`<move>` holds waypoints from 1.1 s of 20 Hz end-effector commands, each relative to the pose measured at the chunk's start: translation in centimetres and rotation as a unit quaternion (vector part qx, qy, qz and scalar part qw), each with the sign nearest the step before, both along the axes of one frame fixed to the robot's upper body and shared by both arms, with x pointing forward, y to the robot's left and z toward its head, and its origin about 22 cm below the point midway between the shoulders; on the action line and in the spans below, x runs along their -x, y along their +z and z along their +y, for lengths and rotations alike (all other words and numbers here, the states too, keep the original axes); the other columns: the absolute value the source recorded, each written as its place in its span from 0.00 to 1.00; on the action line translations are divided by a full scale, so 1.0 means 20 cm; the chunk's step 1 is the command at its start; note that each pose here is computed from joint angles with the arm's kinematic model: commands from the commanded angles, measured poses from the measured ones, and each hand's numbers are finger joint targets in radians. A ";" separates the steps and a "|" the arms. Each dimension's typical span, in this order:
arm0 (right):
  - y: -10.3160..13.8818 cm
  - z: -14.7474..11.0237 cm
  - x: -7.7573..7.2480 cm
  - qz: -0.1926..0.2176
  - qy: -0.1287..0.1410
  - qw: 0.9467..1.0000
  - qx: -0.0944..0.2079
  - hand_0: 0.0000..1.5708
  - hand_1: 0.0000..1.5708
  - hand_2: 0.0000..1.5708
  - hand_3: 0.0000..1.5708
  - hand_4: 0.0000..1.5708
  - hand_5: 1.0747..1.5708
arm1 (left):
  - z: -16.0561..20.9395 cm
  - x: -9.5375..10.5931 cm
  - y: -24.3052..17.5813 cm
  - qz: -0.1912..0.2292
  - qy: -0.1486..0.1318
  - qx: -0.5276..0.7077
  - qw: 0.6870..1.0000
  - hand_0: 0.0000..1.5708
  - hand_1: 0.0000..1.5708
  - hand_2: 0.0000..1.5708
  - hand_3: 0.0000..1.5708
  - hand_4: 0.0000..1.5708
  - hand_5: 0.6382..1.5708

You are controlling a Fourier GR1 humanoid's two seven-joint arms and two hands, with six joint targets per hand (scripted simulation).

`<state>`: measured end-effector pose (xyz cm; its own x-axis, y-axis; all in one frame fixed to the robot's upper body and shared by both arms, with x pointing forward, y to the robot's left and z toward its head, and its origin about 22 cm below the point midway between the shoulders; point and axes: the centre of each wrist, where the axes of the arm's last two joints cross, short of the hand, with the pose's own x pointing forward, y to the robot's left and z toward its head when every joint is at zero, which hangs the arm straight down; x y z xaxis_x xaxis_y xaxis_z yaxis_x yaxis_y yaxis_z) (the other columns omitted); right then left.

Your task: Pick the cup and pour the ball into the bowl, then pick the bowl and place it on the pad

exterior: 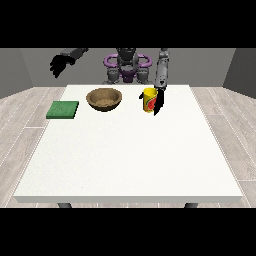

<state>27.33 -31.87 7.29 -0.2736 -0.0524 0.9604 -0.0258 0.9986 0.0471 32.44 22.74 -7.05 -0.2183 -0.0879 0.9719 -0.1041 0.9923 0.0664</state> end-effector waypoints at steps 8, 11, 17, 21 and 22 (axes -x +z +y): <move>0.16 -0.21 0.06 -0.003 0.041 0.999 0.011 0.00 0.00 0.00 0.10 0.40 0.99 | 0.08 -0.02 -0.07 -0.002 0.088 -0.101 0.991 0.82 0.82 1.00 1.00 0.89 0.87; 0.13 -0.36 0.01 0.058 -0.013 0.998 -0.015 0.00 0.00 0.00 0.17 0.41 0.99 | -0.14 -0.02 -0.06 0.040 0.053 -0.146 0.987 0.81 0.81 1.00 1.00 0.89 0.86; -0.01 -0.41 0.00 0.094 -0.028 0.995 -0.021 0.00 0.00 0.00 0.19 0.41 0.99 | -0.36 -0.17 0.13 0.003 0.048 -0.323 0.945 0.84 0.84 1.00 1.00 0.89 0.93; -0.04 -0.35 -0.03 0.114 -0.011 0.993 -0.020 0.00 0.00 0.00 0.12 0.42 0.98 | -0.31 -0.25 0.17 0.000 0.055 -0.482 0.875 0.87 0.87 1.00 1.00 0.93 0.96; -0.11 -0.41 0.01 0.112 -0.025 0.993 -0.023 0.00 0.00 0.00 0.10 0.43 0.98 | -0.36 -0.21 0.11 -0.015 0.051 -0.504 0.862 0.86 0.86 1.00 1.00 0.93 0.96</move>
